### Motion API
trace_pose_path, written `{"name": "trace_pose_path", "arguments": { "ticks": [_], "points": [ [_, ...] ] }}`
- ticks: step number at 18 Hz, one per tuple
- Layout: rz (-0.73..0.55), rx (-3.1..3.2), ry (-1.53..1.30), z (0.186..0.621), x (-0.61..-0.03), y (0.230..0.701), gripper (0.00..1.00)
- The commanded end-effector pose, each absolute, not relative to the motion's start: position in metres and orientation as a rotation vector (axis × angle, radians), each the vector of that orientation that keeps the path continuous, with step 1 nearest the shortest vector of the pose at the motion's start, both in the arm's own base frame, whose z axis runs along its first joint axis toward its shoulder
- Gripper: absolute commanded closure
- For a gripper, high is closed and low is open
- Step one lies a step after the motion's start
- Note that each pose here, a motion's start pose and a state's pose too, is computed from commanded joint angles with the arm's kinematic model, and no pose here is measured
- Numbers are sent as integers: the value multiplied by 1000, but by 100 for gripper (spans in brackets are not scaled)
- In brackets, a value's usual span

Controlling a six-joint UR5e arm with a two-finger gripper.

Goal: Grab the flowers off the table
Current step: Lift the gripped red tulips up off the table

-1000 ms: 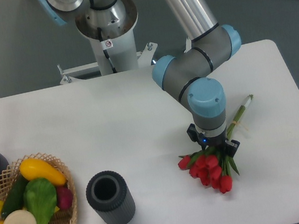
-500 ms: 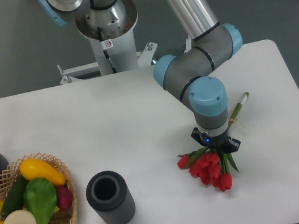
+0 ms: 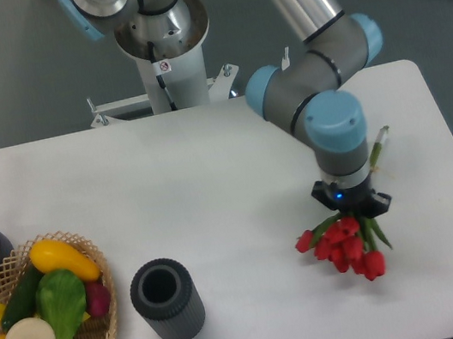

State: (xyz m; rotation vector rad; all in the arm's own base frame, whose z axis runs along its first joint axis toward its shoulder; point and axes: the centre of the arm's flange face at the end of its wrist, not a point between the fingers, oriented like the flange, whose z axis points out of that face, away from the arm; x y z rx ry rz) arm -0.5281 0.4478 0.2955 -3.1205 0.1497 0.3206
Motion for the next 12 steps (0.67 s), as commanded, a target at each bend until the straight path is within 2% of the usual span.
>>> {"name": "trace_pose_path", "arguments": {
  "ticks": [3, 8, 12],
  "points": [
    [242, -3084, 167, 320, -538, 460, 95],
    [274, -3049, 287, 339, -553, 465, 95],
    [233, -3070, 329, 343, -553, 460, 95]
  ]
}}
